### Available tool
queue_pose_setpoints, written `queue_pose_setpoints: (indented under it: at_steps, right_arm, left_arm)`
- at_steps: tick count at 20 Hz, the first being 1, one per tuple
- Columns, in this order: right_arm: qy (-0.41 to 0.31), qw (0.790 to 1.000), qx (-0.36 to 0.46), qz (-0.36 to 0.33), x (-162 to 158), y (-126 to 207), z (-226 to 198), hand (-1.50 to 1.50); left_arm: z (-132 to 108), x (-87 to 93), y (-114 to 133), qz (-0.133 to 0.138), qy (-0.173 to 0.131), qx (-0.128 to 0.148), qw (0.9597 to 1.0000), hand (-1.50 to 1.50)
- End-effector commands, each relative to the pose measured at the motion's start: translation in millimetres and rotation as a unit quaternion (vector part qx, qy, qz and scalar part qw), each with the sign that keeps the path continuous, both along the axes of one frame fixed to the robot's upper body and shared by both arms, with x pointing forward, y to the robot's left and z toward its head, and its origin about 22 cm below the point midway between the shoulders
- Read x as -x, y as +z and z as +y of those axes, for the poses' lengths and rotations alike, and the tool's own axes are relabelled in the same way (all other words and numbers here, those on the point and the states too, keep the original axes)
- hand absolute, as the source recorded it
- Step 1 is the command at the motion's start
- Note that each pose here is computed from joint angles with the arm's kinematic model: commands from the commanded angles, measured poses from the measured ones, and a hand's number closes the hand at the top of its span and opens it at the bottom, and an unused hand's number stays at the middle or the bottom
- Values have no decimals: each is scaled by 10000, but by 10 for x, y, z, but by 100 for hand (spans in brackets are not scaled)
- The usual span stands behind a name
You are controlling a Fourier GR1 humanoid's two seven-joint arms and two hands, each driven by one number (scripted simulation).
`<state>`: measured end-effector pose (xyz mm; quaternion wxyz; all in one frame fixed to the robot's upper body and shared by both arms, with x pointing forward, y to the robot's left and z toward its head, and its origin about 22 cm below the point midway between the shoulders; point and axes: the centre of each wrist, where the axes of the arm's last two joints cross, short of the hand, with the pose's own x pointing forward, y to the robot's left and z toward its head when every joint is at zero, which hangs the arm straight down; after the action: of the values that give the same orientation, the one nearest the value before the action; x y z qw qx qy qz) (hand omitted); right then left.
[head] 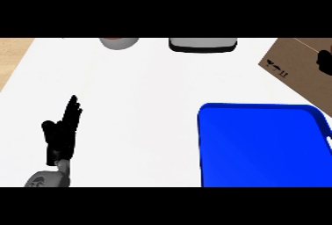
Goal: Pick the sweet potato from the tray and place it in the cardboard box
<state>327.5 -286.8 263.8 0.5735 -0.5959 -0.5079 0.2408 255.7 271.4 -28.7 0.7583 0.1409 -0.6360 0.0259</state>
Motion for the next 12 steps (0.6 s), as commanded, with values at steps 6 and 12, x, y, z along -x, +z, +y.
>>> queue_pose_setpoints:
  at_steps: [6, 12]
  right_arm:
    - [-71, 9991, -352, -246, -315, -388, -861, 150]
    - [-115, 9987, -422, -246, -590, -451, -1378, 150]
  left_arm:
    - [-139, 13, -100, 79, -89, 171, 9998, 0]
    - [-108, -133, -87, -45, -107, 63, 9999, 0]
